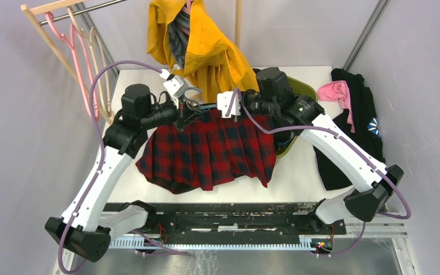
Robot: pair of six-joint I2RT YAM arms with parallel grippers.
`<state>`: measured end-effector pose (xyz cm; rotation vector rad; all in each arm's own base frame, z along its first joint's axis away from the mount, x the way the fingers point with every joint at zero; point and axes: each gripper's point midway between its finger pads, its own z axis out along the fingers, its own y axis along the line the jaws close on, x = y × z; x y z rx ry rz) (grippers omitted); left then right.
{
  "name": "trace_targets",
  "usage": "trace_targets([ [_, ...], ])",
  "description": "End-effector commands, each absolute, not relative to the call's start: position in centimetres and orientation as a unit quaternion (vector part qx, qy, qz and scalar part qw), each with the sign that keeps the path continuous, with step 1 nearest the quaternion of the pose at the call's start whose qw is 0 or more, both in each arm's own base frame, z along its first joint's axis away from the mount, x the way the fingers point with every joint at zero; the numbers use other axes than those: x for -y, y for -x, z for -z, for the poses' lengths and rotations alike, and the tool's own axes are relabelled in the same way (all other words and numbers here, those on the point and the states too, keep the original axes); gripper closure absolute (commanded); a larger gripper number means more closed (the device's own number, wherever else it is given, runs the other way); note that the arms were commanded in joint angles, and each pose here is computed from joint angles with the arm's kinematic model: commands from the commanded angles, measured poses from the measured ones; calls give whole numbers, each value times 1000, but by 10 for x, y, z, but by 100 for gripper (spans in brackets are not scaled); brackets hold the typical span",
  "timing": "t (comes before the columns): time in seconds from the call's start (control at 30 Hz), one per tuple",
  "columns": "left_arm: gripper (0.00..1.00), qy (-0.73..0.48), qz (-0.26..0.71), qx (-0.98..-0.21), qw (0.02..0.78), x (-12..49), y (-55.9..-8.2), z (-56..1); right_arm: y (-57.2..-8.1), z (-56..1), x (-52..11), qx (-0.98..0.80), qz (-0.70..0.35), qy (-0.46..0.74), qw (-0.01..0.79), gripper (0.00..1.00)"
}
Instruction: Remove the skirt from the hanger
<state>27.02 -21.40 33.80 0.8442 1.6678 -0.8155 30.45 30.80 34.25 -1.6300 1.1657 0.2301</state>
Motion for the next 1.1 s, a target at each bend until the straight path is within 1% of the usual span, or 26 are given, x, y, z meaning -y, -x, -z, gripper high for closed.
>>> trace_targets([
  [0.0, 97, -305, 160, -776, 528, 147, -291, -303, -312, -420, -298, -430, -43, 649, 626, 99],
  [0.07, 97, -303, 154, -785, 518, 143, -286, -294, -317, -423, -299, -433, -36, 644, 629, 99],
  [0.23, 97, -308, 178, -797, 487, 148, -269, -277, -338, -438, -297, -449, -7, 611, 652, 99],
  [0.33, 97, -312, 179, -801, 479, 148, -263, -267, -340, -445, -300, -442, -7, 604, 663, 99],
  [0.53, 97, -322, 176, -789, 492, 151, -268, -275, -339, -445, -304, -441, -19, 602, 666, 99],
  [0.67, 97, -316, 212, -797, 469, 164, -263, -258, -342, -456, -304, -434, -15, 589, 682, 99],
  [0.83, 97, -281, 203, -818, 458, 163, -273, -245, -348, -473, -303, -428, -4, 569, 703, 99],
  [0.93, 97, -301, 223, -818, 436, 178, -264, -241, -356, -479, -302, -435, 8, 552, 711, 99],
  [1.07, 97, -316, 240, -835, 382, 192, -242, -217, -368, -487, -302, -434, 24, 534, 725, 99],
])
